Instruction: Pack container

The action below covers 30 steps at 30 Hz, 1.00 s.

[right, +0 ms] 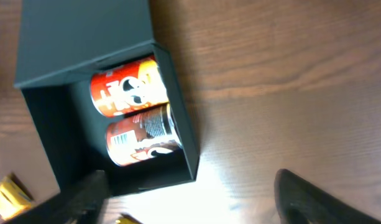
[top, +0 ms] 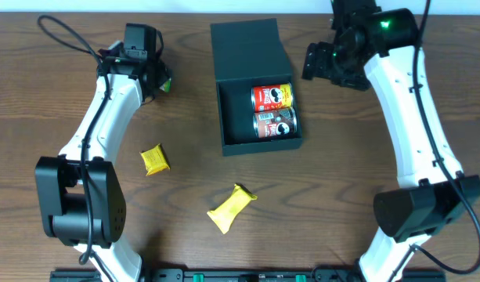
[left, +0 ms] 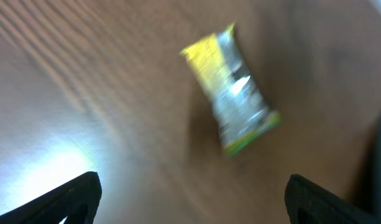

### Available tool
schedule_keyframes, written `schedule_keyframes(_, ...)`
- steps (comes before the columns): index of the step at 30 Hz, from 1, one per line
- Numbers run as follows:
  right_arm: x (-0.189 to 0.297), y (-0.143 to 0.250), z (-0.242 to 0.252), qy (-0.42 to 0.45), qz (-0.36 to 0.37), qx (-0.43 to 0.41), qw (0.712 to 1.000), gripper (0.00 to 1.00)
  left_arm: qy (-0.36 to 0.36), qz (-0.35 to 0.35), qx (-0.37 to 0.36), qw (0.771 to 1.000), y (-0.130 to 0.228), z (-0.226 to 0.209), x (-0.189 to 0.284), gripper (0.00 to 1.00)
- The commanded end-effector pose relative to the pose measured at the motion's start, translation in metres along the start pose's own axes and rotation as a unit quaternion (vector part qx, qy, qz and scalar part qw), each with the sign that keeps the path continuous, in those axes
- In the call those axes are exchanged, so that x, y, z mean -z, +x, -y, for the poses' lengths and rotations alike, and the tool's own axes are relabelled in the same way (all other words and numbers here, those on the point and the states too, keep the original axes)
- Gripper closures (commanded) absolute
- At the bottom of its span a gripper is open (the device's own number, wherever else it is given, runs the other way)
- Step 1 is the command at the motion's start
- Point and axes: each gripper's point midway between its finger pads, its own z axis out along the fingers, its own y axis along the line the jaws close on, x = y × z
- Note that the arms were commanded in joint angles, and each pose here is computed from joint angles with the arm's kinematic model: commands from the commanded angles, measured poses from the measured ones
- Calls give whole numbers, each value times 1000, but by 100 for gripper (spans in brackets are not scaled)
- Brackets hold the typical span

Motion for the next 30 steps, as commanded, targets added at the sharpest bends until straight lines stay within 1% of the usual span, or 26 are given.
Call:
schedule_keyframes(1, 7, 1, -1, -6, 3, 0, 1000, 1, 16, 5, 109, 994, -3, 12, -10, 4)
schedule_keyframes(3, 7, 1, -1, -5, 2, 0, 1000, 1, 33, 0, 120, 992, -1, 23, -26, 4)
schedule_keyframes(7, 7, 6, 13, 22, -7, -4, 1000, 1, 22, 1, 136, 990, 1, 22, -47, 4)
schedule_keyframes(9, 8, 9, 26, 47, -14, -9, 999, 1, 16, 1, 139, 990, -2, 23, -51, 4)
schedule_keyframes(13, 8, 7, 31, 49, -13, -19, 999, 1, 14, 9, 163, 986, -10, 30, -60, 4)
schedule_keyframes(20, 8, 7, 31, 49, -14, -19, 999, 1, 0, 1, 162, 987, -24, 51, -73, 4)
schedule_keyframes(24, 8, 7, 31, 49, -14, -19, 999, 1, -35, -17, 174, 984, -14, 39, -74, 4)
schedule_keyframes(28, 8, 7, 31, 49, -13, -18, 999, 1, -84, -47, 228, 969, 2, 15, -72, 4)
schedule_keyframes(30, 8, 7, 30, 48, -12, -18, 999, 1, -78, -43, 235, 968, 0, 17, -76, 4)
